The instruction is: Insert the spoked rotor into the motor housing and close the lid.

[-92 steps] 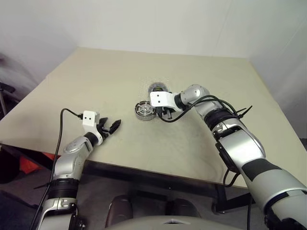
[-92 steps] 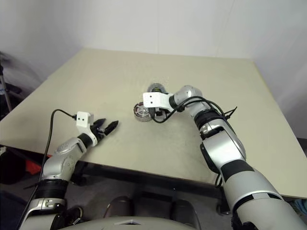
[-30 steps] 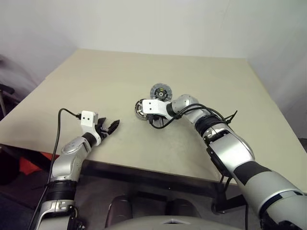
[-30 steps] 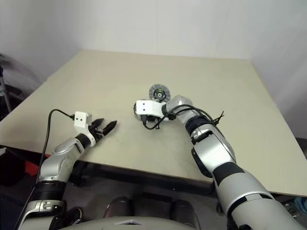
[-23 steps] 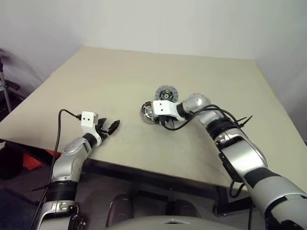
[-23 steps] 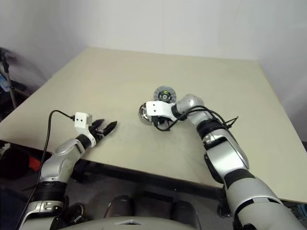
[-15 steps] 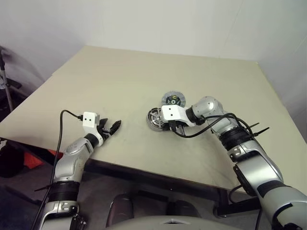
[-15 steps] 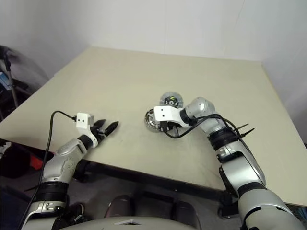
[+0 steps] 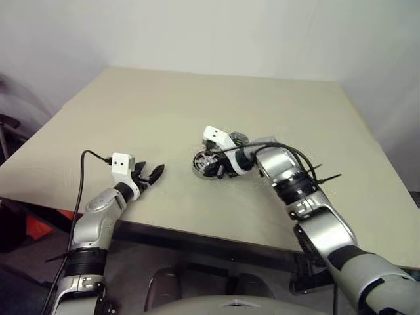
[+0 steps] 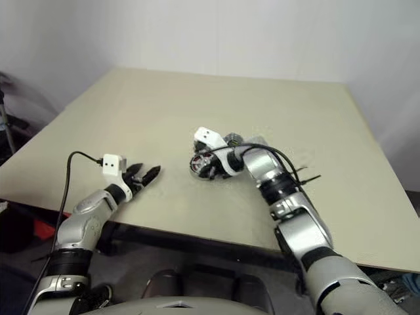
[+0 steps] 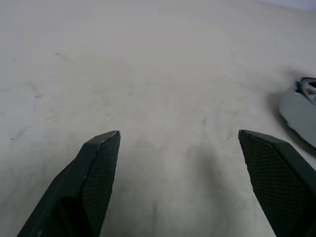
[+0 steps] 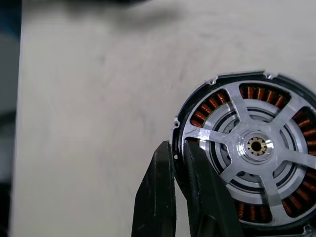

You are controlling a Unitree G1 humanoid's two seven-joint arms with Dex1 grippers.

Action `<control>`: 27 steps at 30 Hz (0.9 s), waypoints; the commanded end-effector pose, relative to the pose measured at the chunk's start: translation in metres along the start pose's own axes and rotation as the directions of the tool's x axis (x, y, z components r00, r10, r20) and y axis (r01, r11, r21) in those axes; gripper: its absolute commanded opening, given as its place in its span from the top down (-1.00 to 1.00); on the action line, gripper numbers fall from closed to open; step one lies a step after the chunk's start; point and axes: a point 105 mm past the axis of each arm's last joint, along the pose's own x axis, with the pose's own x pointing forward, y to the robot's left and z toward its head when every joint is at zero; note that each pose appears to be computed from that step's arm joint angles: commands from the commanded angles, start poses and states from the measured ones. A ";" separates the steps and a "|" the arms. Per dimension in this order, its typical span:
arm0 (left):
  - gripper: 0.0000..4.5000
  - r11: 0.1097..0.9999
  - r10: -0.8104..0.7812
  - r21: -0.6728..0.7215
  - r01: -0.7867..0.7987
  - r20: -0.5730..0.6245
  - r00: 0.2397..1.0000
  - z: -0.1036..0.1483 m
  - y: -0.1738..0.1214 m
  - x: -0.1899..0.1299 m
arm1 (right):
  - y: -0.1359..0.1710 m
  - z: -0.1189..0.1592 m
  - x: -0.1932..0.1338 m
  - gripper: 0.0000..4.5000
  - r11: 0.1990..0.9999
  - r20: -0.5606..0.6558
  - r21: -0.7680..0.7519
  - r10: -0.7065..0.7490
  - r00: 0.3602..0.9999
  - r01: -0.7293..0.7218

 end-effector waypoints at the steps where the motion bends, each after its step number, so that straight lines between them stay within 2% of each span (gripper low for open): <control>1: -0.80 0.999 0.008 0.030 -0.010 0.057 0.998 0.018 0.004 -0.004 | -0.011 0.004 0.002 1.00 0.981 -0.015 0.176 -0.087 0.996 0.088; 4: -0.80 0.999 0.017 0.031 -0.019 0.060 0.998 0.019 0.005 -0.006 | -0.018 0.010 0.007 1.00 0.939 -0.043 0.310 -0.143 0.989 0.149; 10: -0.80 0.999 0.034 0.027 -0.035 0.064 0.997 0.018 0.008 -0.009 | -0.022 0.016 0.016 1.00 0.911 -0.065 0.352 -0.204 0.977 0.214; 14: -0.80 0.999 0.036 0.027 -0.037 0.066 0.997 0.018 0.008 -0.009 | -0.013 0.015 0.019 1.00 0.913 -0.050 0.378 -0.143 0.988 0.151; 19: -0.80 0.999 0.035 0.028 -0.037 0.064 0.997 0.019 0.008 -0.010 | -0.014 0.013 0.017 0.25 0.926 -0.068 0.333 -0.164 0.984 0.177; 21: -0.80 0.999 0.029 0.028 -0.031 0.062 0.998 0.019 0.007 -0.008 | -0.007 0.020 0.015 -0.01 0.938 -0.056 0.318 -0.125 0.991 0.137; 27: -0.80 1.000 -0.003 0.026 0.001 0.053 0.999 0.017 -0.001 -0.001 | 0.017 0.063 -0.006 -0.01 0.965 0.104 0.259 0.015 0.995 -0.041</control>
